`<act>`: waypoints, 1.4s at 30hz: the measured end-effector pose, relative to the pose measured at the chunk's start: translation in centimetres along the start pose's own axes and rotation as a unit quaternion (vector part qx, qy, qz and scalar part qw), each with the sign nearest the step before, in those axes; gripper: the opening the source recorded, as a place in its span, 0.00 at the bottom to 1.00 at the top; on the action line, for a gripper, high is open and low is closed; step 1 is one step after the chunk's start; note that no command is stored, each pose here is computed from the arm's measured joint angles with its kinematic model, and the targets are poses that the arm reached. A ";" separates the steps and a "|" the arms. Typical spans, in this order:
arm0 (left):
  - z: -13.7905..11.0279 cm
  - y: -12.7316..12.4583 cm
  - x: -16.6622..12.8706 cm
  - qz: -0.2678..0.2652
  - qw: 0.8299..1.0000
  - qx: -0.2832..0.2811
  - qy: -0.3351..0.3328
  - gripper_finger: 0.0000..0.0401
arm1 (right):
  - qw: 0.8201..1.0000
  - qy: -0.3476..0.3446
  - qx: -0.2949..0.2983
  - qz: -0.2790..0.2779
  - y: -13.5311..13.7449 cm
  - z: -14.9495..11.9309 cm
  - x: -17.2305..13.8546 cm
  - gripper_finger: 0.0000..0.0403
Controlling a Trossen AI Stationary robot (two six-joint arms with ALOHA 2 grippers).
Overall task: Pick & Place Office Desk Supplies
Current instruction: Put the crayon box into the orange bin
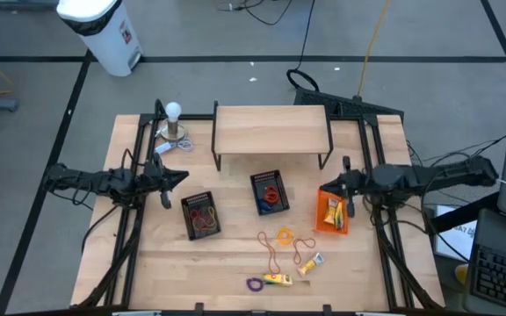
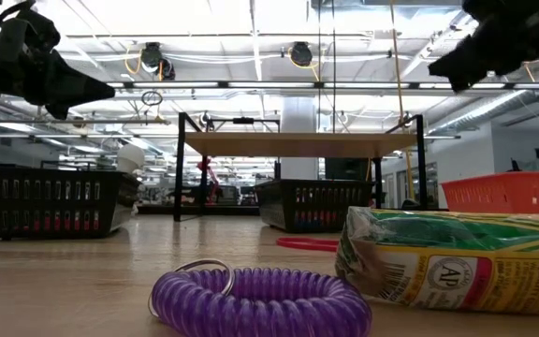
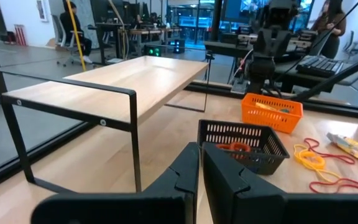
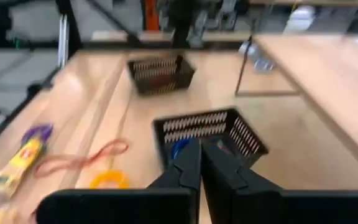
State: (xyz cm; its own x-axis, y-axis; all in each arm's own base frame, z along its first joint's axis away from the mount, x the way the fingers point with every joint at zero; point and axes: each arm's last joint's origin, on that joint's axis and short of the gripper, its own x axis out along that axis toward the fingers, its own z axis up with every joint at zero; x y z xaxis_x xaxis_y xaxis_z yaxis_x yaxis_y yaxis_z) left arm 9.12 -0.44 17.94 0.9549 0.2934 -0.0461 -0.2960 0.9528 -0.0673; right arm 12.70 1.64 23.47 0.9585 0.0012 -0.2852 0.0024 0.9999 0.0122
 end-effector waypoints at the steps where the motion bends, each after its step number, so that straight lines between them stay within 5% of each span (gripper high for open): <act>1: 0.0 0.0 0.0 0.000 1.000 0.000 0.000 0.05 | 1.000 0.025 -0.004 0.005 0.3 0.5 0.2 0.02; 9: -0.1 0.0 0.0 0.000 1.000 -0.005 0.007 0.05 | 0.975 0.206 -0.041 0.078 4.1 2.4 3.6 0.18; 22: -0.4 0.0 0.0 0.002 1.000 0.002 0.020 0.05 | 0.948 0.293 -0.056 0.113 9.1 2.3 7.2 0.60; 34: -0.4 0.0 0.0 0.001 1.000 -0.015 0.020 0.05 | 0.920 0.357 -0.089 0.136 13.5 1.9 8.7 0.62; 42: -0.4 0.0 0.0 0.001 1.000 -0.015 0.020 0.05 | 0.899 0.390 -0.116 0.163 16.5 -0.8 9.8 0.62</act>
State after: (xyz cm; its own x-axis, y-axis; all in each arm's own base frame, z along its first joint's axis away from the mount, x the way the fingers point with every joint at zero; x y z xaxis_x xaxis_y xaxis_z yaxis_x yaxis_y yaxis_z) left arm 9.09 -0.44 17.52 0.9525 0.2922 -0.0856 -0.2998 0.9491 -0.0962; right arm 21.85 18.14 20.08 0.4051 0.2119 -0.8894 -0.3875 0.9209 0.0429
